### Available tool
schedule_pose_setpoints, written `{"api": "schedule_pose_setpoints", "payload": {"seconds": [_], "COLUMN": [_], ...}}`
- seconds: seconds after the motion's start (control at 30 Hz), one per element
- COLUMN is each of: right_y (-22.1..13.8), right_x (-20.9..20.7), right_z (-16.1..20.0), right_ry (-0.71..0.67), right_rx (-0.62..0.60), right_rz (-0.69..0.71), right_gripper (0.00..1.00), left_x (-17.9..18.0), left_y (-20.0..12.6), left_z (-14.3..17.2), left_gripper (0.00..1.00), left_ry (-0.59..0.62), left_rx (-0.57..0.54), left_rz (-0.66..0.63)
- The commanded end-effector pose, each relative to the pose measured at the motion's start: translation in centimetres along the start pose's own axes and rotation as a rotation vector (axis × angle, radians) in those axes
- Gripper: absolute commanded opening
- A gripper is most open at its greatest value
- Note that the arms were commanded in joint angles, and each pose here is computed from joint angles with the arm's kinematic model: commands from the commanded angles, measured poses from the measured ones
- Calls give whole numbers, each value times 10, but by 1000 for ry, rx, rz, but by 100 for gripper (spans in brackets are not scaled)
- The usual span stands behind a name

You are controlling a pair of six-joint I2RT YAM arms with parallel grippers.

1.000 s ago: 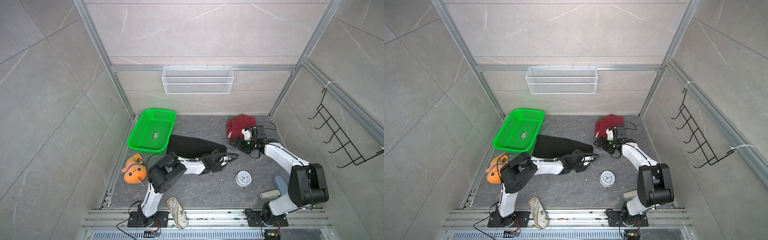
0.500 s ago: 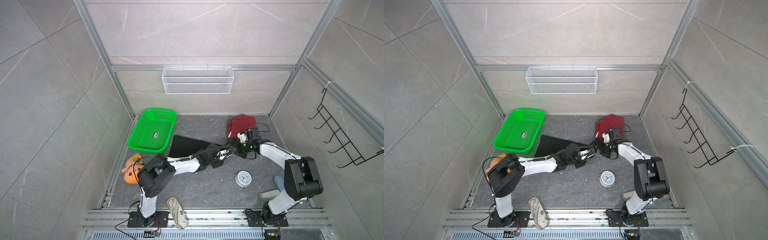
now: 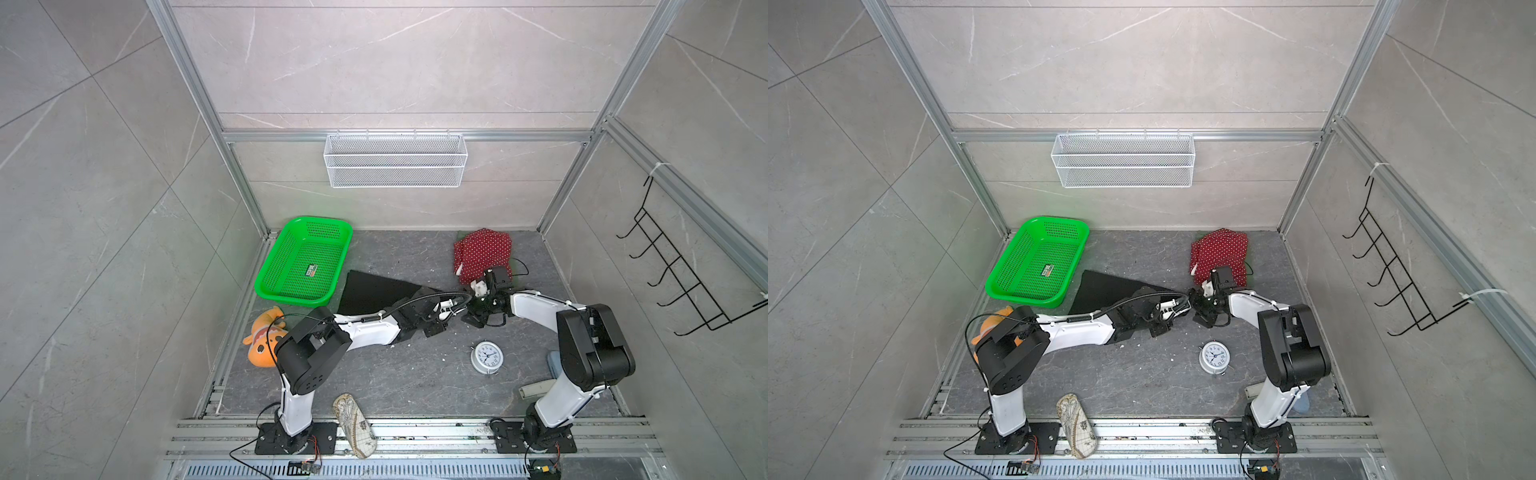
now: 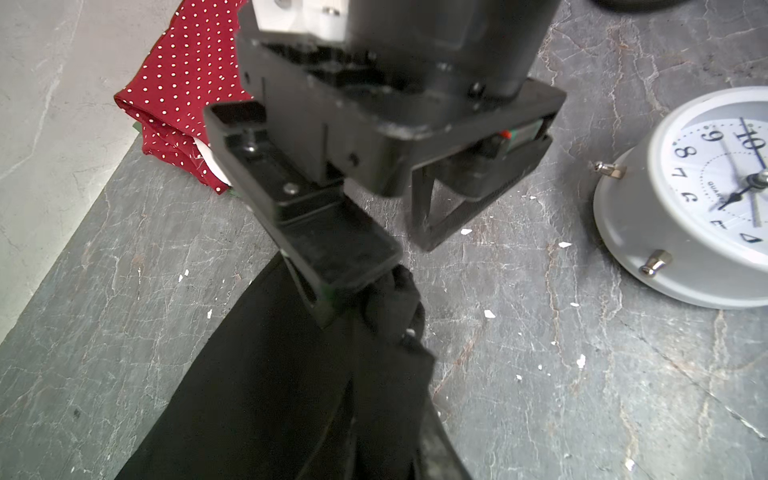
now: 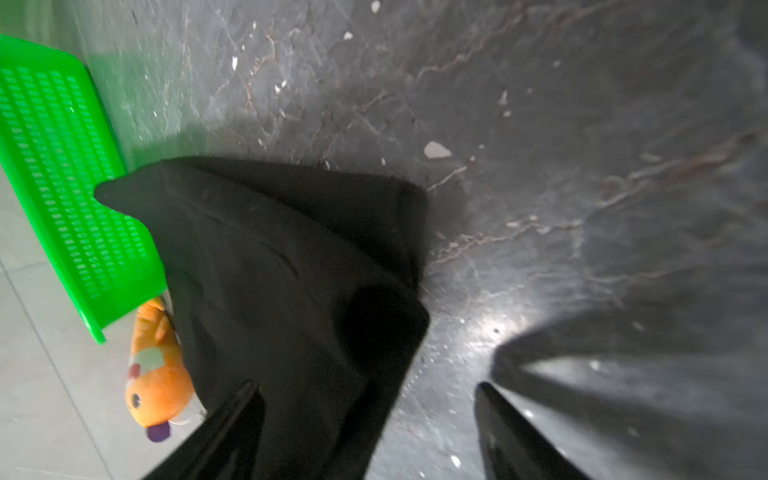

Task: Fold and stack skirts
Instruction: Fold the skirt at the center of the table.

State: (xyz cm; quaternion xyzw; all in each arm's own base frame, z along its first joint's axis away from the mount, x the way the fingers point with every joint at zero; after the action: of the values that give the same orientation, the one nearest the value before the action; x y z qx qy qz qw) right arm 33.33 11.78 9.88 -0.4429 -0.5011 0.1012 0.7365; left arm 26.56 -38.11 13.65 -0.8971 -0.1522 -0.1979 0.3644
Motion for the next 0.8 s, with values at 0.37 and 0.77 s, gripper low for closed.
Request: {"api": "schedule_pose_setpoints", "payload": {"seconds": [0.37,0.77], "right_y": [21,28], "right_x": [-4,-15], "right_z": [0,-5], "right_ry": [74,-58], "right_rx": [26,22], "right_rz": [-63,31], "right_gripper": [13,0], "left_x": [9,49], "left_y": [-14,-63], "left_z": [-23,-27], "left_gripper": [17,90], "left_ry": [-50,-378], "left_rx": [-99,-193], "left_rz": [-13,-103]}}
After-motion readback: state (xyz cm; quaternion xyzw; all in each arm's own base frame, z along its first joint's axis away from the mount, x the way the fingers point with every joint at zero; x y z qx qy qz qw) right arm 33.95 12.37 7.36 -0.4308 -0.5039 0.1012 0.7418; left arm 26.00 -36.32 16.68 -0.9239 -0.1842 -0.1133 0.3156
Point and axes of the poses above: each gripper's point midway between its finger pads, its own y axis out along the fingers, its own x axis along the line the jaws close on, z = x × y, the point moved 7 cm from there along -y, back along the fingers, and after that the axes turned 13 degrees about y, right-handed, at the moved point
